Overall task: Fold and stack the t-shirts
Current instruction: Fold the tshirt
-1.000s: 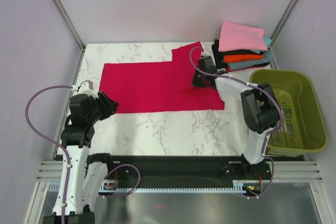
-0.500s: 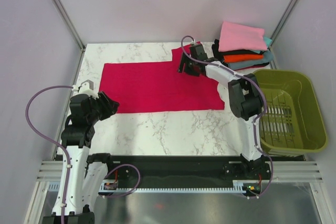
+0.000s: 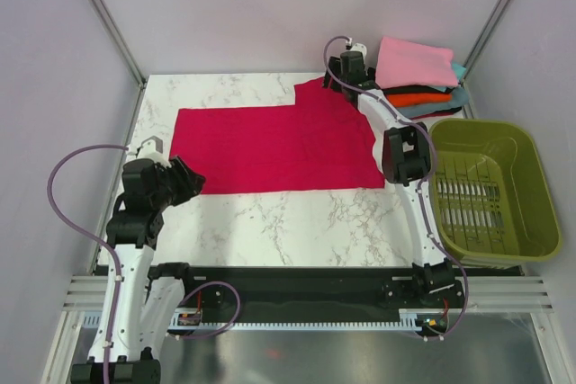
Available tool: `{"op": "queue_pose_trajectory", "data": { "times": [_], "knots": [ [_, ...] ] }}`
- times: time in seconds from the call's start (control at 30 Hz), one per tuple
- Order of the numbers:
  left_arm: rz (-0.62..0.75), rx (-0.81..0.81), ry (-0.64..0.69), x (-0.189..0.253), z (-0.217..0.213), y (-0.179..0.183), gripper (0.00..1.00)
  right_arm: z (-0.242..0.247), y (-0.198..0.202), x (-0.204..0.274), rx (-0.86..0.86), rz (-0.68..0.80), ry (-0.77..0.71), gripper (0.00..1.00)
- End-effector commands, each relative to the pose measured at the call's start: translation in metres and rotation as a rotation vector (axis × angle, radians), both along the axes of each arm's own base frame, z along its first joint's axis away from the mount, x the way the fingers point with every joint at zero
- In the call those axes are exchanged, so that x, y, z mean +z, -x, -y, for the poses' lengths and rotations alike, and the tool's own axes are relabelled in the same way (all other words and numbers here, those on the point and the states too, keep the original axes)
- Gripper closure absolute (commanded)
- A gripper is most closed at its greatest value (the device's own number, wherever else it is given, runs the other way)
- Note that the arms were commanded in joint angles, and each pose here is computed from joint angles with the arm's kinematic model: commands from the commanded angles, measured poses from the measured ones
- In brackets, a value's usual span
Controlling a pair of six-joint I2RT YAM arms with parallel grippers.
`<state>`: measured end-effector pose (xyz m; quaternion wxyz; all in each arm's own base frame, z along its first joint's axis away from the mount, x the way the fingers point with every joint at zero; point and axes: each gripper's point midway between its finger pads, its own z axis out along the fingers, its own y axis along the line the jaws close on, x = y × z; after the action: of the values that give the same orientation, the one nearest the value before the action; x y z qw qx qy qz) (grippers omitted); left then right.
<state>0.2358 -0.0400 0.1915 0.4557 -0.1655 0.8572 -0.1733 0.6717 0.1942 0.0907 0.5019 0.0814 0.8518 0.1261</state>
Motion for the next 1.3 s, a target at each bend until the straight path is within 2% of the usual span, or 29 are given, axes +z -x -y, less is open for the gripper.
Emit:
{"op": "queue_pose_trajectory", "data": {
  "times": [0.0,0.17,0.2,0.23,0.4,0.5,0.6,0.63,0.73,0.8,0.83,0.9,0.93,1.0,1.03,1.07,1.1,1.2,1.27],
  "knots": [
    [0.037,-0.020,-0.033,0.004,-0.001,-0.006,0.47,0.022,-0.033,0.002,-0.067,0.116,0.038,0.24],
    [0.015,-0.021,-0.033,-0.001,-0.001,-0.008,0.47,0.045,-0.067,-0.011,-0.138,0.223,0.001,0.23],
    [0.009,-0.020,-0.032,-0.002,-0.001,-0.008,0.47,0.044,-0.073,0.001,-0.139,0.259,-0.017,0.23],
    [0.005,-0.021,-0.031,-0.003,-0.001,-0.009,0.47,0.046,-0.074,-0.016,-0.144,0.244,-0.018,0.23],
    [-0.017,-0.029,-0.026,-0.007,0.000,-0.010,0.47,0.047,-0.079,-0.015,-0.147,0.278,-0.041,0.22],
    [-0.023,-0.033,-0.024,-0.009,0.001,-0.010,0.47,0.045,-0.076,-0.022,-0.144,0.243,-0.054,0.25],
    [-0.023,-0.033,-0.021,-0.009,0.001,-0.010,0.47,0.024,-0.059,-0.046,-0.066,0.130,-0.078,0.30],
    [-0.020,-0.033,-0.021,-0.008,0.001,-0.011,0.46,0.014,-0.054,-0.041,-0.039,0.117,-0.078,0.32],
    [-0.021,-0.034,-0.023,-0.009,0.002,-0.010,0.47,-0.021,-0.033,-0.044,0.045,0.078,-0.018,0.31],
    [-0.014,-0.039,-0.026,-0.007,0.003,-0.010,0.47,-0.026,-0.030,-0.042,0.022,0.085,0.027,0.36],
    [-0.012,-0.037,-0.029,-0.006,0.003,-0.009,0.47,-0.022,-0.031,-0.043,0.002,0.086,0.034,0.46],
    [-0.006,-0.040,-0.034,-0.006,0.004,-0.009,0.47,-0.005,-0.037,-0.043,-0.044,0.087,0.035,0.59],
    [-0.008,-0.034,-0.037,-0.006,0.002,-0.009,0.47,-0.001,-0.039,-0.043,-0.052,0.088,0.027,0.70],
    [-0.010,-0.029,-0.038,-0.006,0.001,-0.009,0.47,0.012,-0.042,-0.045,-0.070,0.081,0.011,0.78],
    [-0.013,-0.026,-0.040,-0.006,0.001,-0.009,0.47,0.016,-0.043,-0.044,-0.075,0.083,0.013,0.91],
    [-0.014,-0.027,-0.040,-0.007,0.001,-0.009,0.47,0.020,-0.046,-0.041,-0.074,0.099,0.026,0.97],
    [-0.015,-0.024,-0.039,-0.007,0.001,-0.009,0.47,0.023,-0.046,-0.041,-0.075,0.103,0.036,1.00],
    [-0.036,-0.024,-0.038,-0.011,0.000,-0.011,0.47,0.026,-0.052,-0.023,-0.037,0.163,0.061,1.00],
    [-0.070,-0.025,-0.034,-0.018,-0.001,-0.016,0.46,0.024,-0.054,0.009,-0.011,0.228,0.058,1.00]
  ]
}}
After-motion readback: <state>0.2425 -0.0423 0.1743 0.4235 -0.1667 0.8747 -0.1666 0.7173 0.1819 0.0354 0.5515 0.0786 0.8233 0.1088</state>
